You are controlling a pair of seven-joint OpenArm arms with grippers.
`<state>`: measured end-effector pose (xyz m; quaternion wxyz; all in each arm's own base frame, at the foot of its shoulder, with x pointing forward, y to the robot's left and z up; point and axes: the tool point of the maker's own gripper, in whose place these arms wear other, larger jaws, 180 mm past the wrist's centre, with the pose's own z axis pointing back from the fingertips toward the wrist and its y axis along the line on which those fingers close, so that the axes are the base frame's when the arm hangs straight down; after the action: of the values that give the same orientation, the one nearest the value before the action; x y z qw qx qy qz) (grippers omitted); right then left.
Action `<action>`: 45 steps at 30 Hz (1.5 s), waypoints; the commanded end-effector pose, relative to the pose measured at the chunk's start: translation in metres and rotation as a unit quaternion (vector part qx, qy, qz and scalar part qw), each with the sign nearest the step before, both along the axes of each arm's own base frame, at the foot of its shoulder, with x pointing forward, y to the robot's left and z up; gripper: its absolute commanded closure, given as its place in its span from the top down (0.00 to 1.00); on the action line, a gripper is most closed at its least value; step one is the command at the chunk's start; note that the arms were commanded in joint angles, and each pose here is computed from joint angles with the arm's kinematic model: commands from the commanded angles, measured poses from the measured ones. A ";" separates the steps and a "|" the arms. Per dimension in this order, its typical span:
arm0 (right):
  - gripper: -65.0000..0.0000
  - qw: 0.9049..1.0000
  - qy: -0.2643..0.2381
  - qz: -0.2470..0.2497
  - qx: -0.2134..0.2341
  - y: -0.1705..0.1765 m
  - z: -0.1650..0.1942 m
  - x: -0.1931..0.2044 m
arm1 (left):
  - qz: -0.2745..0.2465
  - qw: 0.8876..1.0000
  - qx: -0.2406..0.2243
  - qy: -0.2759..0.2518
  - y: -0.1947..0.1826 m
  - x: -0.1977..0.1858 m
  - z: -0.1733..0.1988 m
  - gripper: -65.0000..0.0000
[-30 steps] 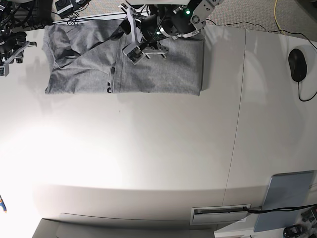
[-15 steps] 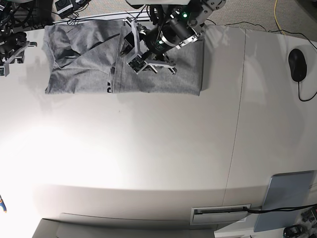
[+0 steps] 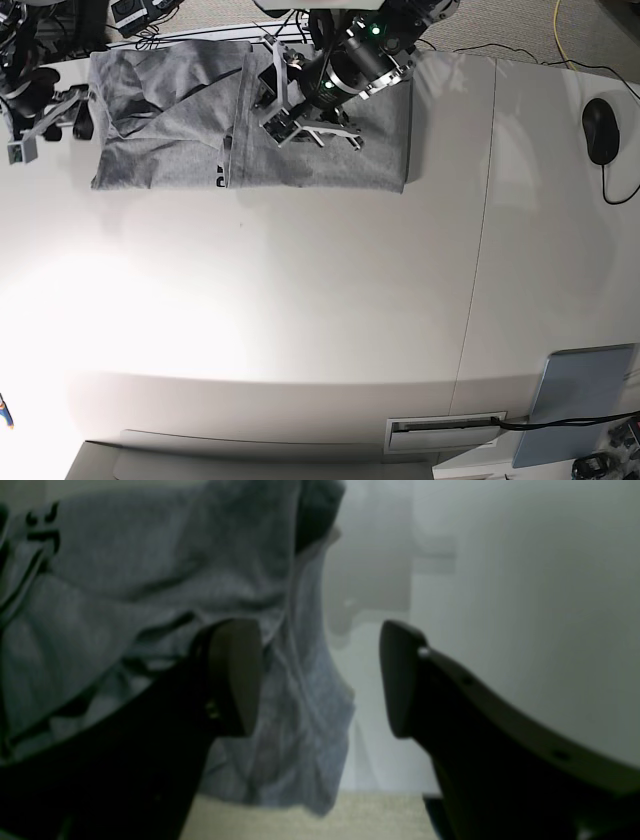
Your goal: Fold the T-shirt properly
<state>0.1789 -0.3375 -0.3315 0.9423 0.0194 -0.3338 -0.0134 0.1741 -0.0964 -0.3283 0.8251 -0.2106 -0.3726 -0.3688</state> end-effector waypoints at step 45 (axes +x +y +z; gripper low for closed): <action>0.56 0.960 0.062 0.066 0.265 0.054 -0.041 0.017 | -0.001 1.000 -0.008 -0.005 -0.003 0.001 0.007 0.48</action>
<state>0.1870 -0.2794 -0.3849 0.9272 0.2873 -0.2365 -0.0425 0.1718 -0.0941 -0.3322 0.8297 -0.2052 -0.3612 -0.3729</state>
